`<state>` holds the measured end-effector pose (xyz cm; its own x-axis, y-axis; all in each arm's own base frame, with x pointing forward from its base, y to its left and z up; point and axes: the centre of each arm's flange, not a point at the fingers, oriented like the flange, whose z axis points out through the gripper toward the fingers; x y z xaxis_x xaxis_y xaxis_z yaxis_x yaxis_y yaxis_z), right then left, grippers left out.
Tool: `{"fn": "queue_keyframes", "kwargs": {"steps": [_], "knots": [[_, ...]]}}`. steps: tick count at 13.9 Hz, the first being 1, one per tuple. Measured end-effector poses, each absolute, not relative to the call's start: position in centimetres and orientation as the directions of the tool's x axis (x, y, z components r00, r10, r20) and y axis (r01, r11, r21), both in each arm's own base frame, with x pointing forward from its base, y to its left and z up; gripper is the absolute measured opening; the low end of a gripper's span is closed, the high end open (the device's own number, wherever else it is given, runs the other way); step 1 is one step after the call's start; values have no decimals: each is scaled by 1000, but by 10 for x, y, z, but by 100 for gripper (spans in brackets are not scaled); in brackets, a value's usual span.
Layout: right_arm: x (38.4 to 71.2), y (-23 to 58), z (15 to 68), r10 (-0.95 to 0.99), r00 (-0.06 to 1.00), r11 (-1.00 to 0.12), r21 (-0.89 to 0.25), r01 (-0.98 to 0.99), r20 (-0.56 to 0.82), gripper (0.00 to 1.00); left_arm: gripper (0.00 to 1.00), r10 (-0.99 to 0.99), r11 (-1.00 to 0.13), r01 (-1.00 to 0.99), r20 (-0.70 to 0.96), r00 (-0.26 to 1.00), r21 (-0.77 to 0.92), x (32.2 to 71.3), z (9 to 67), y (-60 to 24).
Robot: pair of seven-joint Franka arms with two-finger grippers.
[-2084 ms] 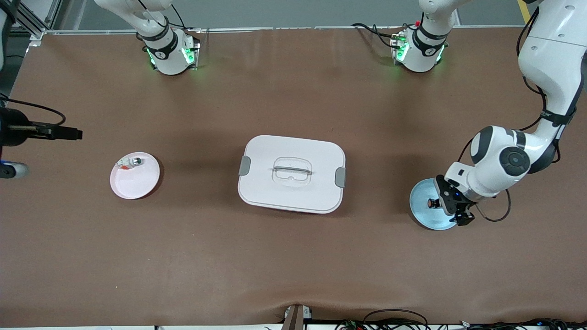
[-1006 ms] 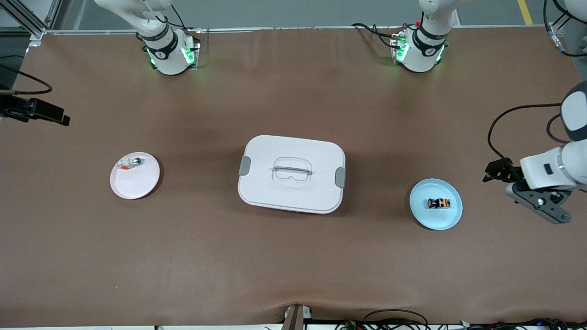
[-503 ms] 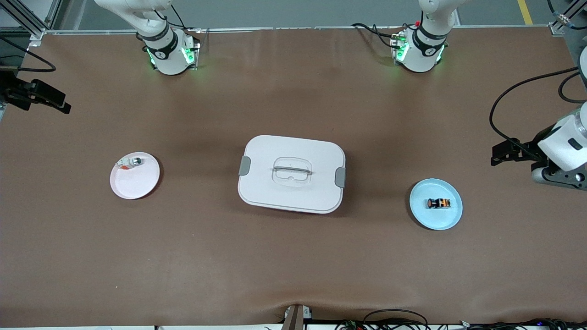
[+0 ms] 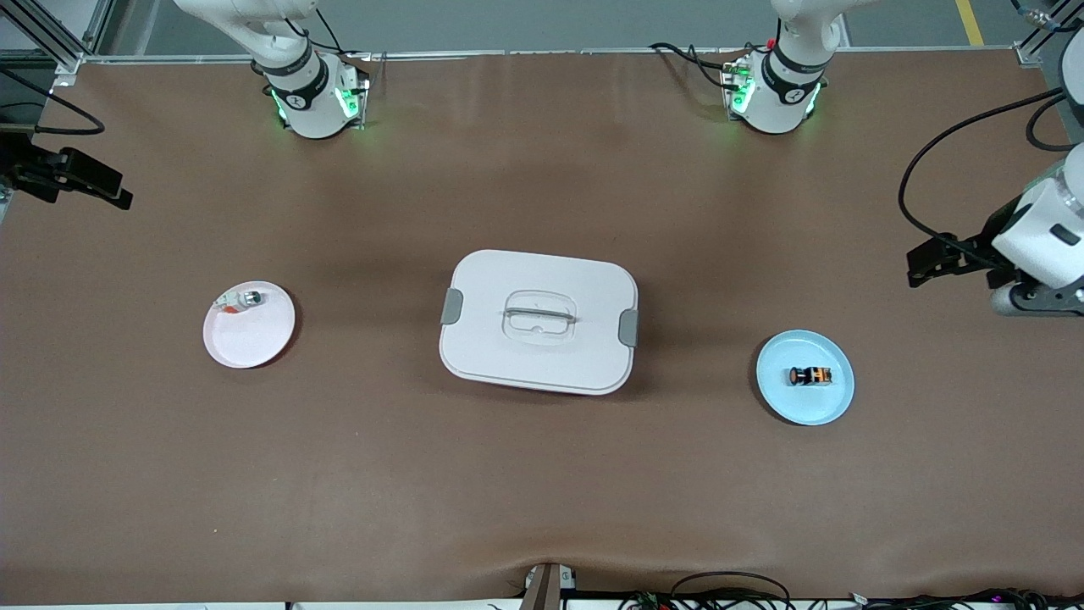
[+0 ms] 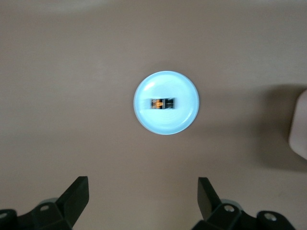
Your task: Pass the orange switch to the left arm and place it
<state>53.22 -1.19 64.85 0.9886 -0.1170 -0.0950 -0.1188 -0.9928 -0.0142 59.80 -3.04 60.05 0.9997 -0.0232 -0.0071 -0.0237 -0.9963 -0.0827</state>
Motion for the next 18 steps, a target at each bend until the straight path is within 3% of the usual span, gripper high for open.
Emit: {"fn": "queue_keyframes", "kwargs": {"steps": [13,18], "knots": [[500,-8,642,-117,993,-993,-23,-117,-23,100,100,-19,-999,-20,-24,1000,-49,505,660,-46],[503,-8,644,-115,993,-993,-25,-115,3,100,100,-12,-1000,-12,-23,1000,7,504,656,-46]]}}
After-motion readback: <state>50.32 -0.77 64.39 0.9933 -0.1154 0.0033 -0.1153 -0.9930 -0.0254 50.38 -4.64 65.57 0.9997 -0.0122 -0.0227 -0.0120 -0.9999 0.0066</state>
